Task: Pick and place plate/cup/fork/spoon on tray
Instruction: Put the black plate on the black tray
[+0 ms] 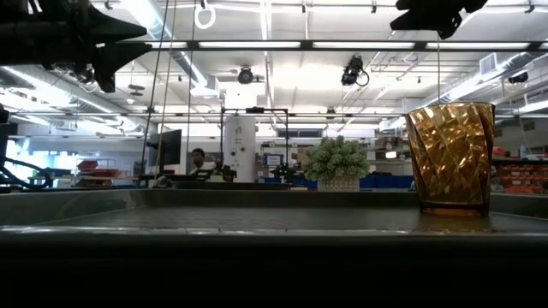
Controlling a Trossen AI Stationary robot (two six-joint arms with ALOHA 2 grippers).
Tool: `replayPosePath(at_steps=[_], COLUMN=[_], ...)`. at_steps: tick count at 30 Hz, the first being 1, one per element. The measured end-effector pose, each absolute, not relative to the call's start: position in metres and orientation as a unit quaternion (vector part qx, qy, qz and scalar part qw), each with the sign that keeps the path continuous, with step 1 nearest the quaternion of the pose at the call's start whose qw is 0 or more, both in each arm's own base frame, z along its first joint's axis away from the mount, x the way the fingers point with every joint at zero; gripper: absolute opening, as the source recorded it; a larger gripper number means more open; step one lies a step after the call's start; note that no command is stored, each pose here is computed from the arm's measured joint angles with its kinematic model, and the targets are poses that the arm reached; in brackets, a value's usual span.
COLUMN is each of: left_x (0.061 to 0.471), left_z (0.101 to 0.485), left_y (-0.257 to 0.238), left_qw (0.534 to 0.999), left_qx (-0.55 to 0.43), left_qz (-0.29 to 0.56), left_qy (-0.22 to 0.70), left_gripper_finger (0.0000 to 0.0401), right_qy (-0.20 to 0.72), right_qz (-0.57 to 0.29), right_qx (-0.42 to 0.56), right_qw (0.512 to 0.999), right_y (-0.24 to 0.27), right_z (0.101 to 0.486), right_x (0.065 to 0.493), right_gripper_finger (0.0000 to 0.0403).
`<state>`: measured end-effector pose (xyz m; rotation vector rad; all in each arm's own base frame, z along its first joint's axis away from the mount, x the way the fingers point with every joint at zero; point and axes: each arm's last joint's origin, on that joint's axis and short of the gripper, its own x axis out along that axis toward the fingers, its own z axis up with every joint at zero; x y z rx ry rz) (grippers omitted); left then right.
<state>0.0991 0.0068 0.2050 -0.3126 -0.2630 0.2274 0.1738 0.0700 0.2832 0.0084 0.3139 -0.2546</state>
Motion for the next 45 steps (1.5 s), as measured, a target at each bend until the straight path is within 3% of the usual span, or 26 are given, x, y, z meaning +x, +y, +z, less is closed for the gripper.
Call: replayPosePath(at_steps=[23,45], left_x=[0.099,0.099], left_z=[0.2,0.2], left_y=[0.009,0.009], left_qw=[0.968,0.968], left_qx=[-0.166,-0.166], left_qz=[0.15,0.152], left_qy=[-0.113,-0.112], left_gripper_finger=[0.0148,0.0148], right_qy=[0.005,-0.014], right_qz=[-0.092,-0.068], right_qx=[0.011,-0.005], right_qw=[0.996,0.998], right_y=[0.056,0.052], right_z=[0.247,0.254], right_x=[0.144,0.134], right_gripper_finger=[0.0184,0.0159])
